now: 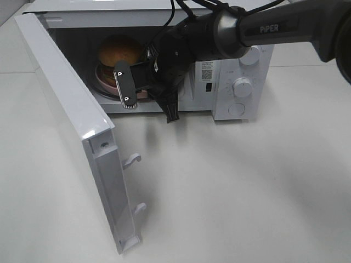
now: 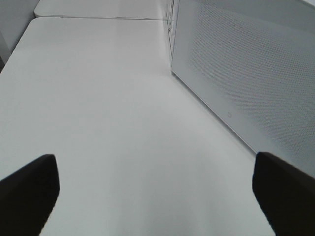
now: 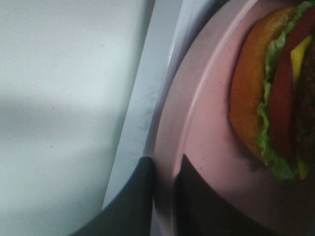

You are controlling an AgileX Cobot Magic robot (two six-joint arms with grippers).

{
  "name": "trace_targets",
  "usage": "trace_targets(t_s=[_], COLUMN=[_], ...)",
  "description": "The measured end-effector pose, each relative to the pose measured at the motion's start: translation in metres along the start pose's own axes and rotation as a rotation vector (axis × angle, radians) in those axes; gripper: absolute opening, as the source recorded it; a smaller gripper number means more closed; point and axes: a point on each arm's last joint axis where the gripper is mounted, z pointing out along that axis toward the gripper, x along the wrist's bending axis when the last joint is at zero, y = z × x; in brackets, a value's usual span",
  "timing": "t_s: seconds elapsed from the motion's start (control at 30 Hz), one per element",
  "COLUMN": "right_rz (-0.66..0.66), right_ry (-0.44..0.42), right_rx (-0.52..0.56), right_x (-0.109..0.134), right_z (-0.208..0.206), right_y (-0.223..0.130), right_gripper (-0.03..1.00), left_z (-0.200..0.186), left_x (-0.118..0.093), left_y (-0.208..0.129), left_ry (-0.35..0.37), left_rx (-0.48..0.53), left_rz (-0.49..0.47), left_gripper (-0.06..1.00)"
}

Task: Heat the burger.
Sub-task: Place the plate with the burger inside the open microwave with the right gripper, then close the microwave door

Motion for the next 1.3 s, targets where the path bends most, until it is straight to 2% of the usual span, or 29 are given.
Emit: trace_targets(t_s=[0.23, 0.5, 0.73, 0.8, 0.97, 1.3], right_rz=[0.065, 0.074, 0.106, 0.117, 0.125, 0.137], right_ry=[-0.022, -0.024, -0.040, -0.050, -0.051, -0.020], right_rx=[0.000, 0.011, 0.006, 0.001, 0.000, 0.005], right_x=[-0.0060, -0.0068, -0.0095, -0.0107, -0.0107, -0.0012], right_z=[0.0090, 0.0099, 0.0092, 0.0091, 0.0091, 0.0020], right_y=[-0.0012, -0.0058, -0.0053, -0.0049, -0.0049, -0.0055], right_gripper=[0.11, 0.12, 0.19, 0.29, 0.39, 0.42], left_z=[0.0000, 0.0000, 0.0000, 0.0000, 0.0000, 0.0000], left_x=[0.0000, 0.0000, 0.0000, 0.0000, 0.0000, 0.0000], left_y=[0.0000, 0.0000, 0.0000, 0.0000, 0.0000, 0.0000], left_ry=[0.000, 0.000, 0.000, 0.000, 0.000, 0.000], left_rx=[0.000, 0.000, 0.000, 0.000, 0.000, 0.000], left_rz=[0.000, 0.000, 0.000, 0.000, 0.000, 0.000], left_gripper=[0.99, 0.99, 0.99, 0.99, 0.99, 0.99])
